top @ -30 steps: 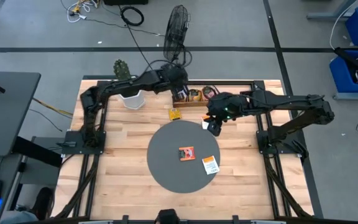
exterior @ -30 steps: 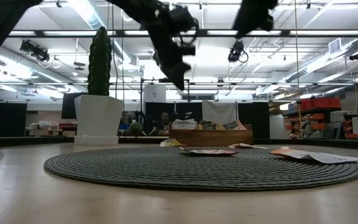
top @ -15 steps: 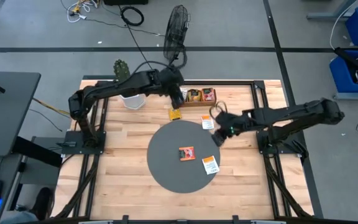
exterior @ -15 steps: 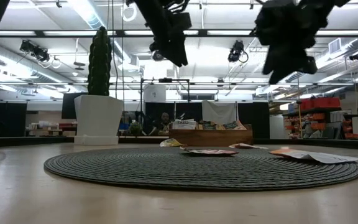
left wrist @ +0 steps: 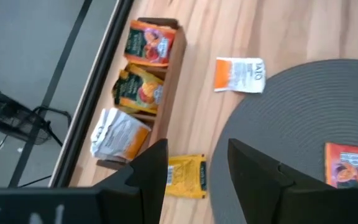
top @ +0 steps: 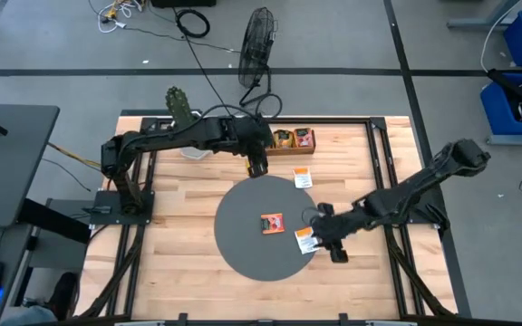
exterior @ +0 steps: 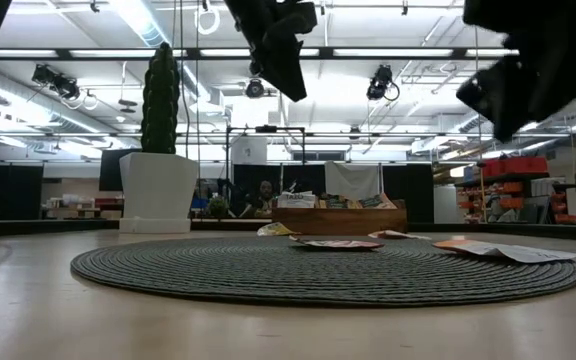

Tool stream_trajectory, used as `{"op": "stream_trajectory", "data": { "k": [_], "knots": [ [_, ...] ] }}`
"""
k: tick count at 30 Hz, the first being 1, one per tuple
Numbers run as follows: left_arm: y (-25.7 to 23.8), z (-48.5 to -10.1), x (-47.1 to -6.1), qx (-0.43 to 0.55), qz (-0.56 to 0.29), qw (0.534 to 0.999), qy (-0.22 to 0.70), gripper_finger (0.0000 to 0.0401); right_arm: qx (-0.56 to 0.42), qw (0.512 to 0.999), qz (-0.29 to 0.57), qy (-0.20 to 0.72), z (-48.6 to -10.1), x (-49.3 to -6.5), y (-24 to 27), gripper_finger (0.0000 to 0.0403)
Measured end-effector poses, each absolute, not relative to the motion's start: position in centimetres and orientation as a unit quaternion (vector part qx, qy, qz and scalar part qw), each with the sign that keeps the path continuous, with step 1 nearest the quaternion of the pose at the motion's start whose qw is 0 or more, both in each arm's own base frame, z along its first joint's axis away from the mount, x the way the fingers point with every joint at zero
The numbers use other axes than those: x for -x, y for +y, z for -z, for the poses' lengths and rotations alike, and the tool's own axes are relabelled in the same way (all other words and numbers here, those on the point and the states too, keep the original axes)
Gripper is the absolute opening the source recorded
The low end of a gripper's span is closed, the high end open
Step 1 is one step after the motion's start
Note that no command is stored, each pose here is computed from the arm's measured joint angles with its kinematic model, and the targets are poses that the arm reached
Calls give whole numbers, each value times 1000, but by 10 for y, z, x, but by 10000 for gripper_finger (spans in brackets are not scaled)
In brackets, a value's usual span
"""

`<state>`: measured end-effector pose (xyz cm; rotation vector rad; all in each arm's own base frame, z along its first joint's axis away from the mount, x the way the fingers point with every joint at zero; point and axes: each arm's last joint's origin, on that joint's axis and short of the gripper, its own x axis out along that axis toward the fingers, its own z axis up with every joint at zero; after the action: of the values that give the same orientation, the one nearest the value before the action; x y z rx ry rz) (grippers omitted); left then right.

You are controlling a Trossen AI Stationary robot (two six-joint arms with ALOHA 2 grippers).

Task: Pick & Place Tea
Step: Put the white tea bag into the left section of the wooden organizer

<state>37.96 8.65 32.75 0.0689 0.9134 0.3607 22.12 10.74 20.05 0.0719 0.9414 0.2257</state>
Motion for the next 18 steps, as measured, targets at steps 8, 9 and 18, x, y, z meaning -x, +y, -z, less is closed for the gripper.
{"op": "stream_trajectory", "data": {
  "k": [8,9,18],
  "knots": [
    [89,-325,-376,-44,-169,871,459,172,56,834,-125,535,-154,-225,129,155],
    [89,-325,-376,-44,-168,870,462,172,68,830,-127,539,-149,-227,131,155],
    [89,-324,-375,-42,-168,868,466,172,144,813,-111,553,-129,-230,133,150]
  ]
}}
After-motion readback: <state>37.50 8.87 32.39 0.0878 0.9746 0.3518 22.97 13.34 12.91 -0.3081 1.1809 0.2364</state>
